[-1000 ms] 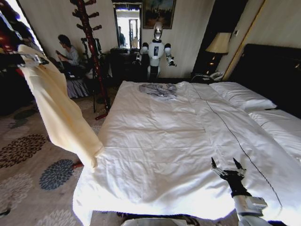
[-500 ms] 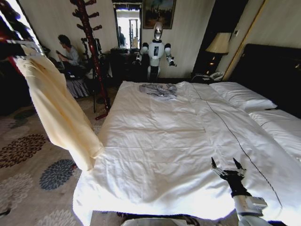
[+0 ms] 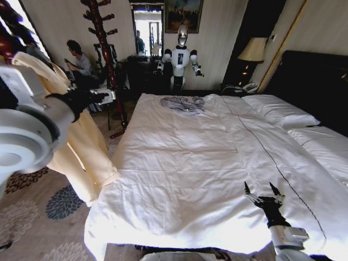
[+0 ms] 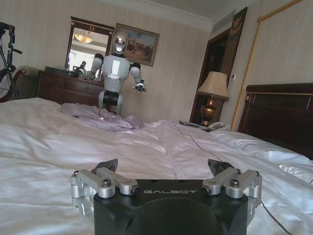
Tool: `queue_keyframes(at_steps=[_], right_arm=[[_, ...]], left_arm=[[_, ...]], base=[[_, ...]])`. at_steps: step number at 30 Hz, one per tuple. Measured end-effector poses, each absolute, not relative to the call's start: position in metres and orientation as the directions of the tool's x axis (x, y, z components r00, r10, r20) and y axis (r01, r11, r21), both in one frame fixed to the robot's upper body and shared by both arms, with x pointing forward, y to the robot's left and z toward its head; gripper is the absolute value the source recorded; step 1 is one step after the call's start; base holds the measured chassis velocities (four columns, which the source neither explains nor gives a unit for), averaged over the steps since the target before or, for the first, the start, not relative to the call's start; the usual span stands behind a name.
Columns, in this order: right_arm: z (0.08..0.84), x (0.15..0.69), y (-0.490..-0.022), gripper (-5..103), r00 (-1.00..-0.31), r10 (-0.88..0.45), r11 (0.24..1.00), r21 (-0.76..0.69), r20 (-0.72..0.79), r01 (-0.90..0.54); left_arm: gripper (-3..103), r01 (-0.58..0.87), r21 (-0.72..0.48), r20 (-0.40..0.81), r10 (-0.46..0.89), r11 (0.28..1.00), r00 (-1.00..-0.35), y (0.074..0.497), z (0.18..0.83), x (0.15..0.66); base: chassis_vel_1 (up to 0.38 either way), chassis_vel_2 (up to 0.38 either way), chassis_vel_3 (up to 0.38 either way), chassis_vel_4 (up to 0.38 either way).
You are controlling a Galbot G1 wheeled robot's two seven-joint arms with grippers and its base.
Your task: Pick up the clothes from the bed and hang them on the clothes hanger.
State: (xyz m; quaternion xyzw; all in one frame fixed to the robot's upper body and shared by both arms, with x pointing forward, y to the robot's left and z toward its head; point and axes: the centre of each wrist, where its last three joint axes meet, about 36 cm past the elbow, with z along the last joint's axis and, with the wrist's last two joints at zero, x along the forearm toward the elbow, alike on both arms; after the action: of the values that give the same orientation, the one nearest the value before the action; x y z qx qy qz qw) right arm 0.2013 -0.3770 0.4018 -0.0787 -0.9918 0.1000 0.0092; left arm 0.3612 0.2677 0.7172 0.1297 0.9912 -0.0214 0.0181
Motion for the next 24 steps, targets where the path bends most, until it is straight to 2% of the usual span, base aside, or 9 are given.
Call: queue_keyframes(at_steps=[11,15,24], right_arm=[[0.402,0.201,-0.377,100,-0.987,0.158,0.968,-0.2,0.002,0.154],[0.402,0.201,-0.377,100,-0.987,0.158,0.968,-0.2,0.002,0.154],[0.402,0.201,-0.377,100,-0.987,0.158,0.968,-0.2,0.002,0.154]], left_arm=[[100,0.294,0.024,-0.088,0.295,0.956,-0.952,0.264,0.606,0.352],[100,0.266,0.031,-0.037,0.267,0.963,-0.963,0.267,0.548,0.323],[100,0.218,0.046,-0.016,0.219,0.975,-0.976,0.258,0.484,0.276]], base=[[0.0,0.0,0.0,0.0],[0.0,0.0,0.0,0.0],[0.0,0.0,0.0,0.0]])
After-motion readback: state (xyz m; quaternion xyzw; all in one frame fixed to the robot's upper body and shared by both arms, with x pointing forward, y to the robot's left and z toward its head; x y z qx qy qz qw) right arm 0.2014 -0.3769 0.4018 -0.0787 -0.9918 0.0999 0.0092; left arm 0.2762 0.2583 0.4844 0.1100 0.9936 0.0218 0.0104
